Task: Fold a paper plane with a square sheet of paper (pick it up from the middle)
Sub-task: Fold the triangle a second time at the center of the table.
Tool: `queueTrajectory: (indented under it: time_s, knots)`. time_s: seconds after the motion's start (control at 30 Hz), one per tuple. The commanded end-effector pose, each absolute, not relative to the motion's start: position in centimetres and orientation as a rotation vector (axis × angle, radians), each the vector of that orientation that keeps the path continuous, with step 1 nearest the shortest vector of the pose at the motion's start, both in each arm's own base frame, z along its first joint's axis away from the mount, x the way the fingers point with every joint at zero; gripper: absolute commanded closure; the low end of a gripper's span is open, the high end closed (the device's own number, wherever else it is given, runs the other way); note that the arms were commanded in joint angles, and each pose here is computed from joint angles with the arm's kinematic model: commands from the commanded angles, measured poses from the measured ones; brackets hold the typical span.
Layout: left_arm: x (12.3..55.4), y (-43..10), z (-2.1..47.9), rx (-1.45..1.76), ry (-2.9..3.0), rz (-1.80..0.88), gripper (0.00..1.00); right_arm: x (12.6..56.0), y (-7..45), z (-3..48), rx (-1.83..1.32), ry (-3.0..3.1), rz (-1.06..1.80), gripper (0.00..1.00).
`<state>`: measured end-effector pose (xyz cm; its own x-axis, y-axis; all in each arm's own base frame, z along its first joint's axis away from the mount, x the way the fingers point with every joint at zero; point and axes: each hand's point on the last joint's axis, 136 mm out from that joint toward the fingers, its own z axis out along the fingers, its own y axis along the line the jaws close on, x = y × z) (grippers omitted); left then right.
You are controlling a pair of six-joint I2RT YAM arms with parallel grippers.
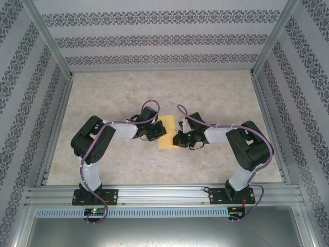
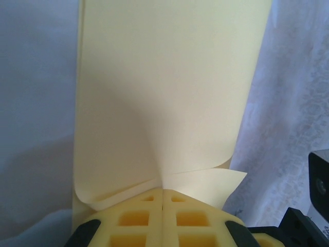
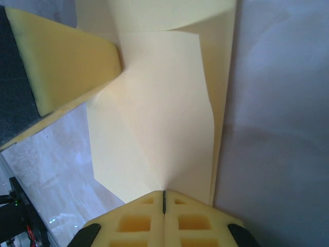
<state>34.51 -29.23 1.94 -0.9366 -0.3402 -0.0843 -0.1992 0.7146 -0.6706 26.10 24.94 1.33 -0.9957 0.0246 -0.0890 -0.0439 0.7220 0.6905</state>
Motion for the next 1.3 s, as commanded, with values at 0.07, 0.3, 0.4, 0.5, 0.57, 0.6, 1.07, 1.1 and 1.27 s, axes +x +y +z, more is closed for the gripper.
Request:
queueTrajectory:
  time_s: [0.07, 0.3, 0.4, 0.5, 0.57, 0.6, 1.07, 1.1, 1.27]
  knots:
    - [36.2, -24.6, 0.4, -0.541, 2.712, -0.828, 0.95, 22.2, 22.0, -2.6, 0.078, 3.043, 0.977, 1.00]
    - [37.5, -23.7, 0.5, -0.550, 2.700, -0.829, 0.95, 22.2, 22.2, -2.5, 0.077, 3.039, 1.004, 1.00]
    - [37.7, -23.1, 0.4, -0.564, 2.695, -0.825, 0.95, 22.3, 22.3, -2.5, 0.074, 3.037, 1.011, 1.00]
    - [37.7, -22.3, 0.7, -0.572, 2.673, -0.810, 0.95, 22.3, 22.4, -2.5, 0.073, 3.039, 1.018, 1.00]
    - [37.8, -22.6, 1.6, -0.546, 2.657, -0.843, 0.95, 22.3, 22.5, -2.4, 0.071, 3.037, 1.023, 1.00]
    - [38.0, -22.7, 2.3, -0.535, 2.642, -0.860, 0.94, 22.3, 22.5, -2.4, 0.072, 3.038, 1.024, 1.00]
    - [35.4, -28.8, 7.0, -0.357, 2.611, -1.138, 0.93, 23.0, 22.8, -1.7, 0.069, 3.015, 1.028, 1.00]
    - [34.8, -29.4, 6.4, -0.346, 2.632, -1.147, 0.94, 23.0, 22.8, -1.6, 0.066, 3.014, 1.028, 1.00]
    - [33.8, -29.4, 3.2, -0.404, 2.683, -1.111, 0.96, 23.2, 22.8, -1.4, 0.069, 3.007, 1.027, 1.00]
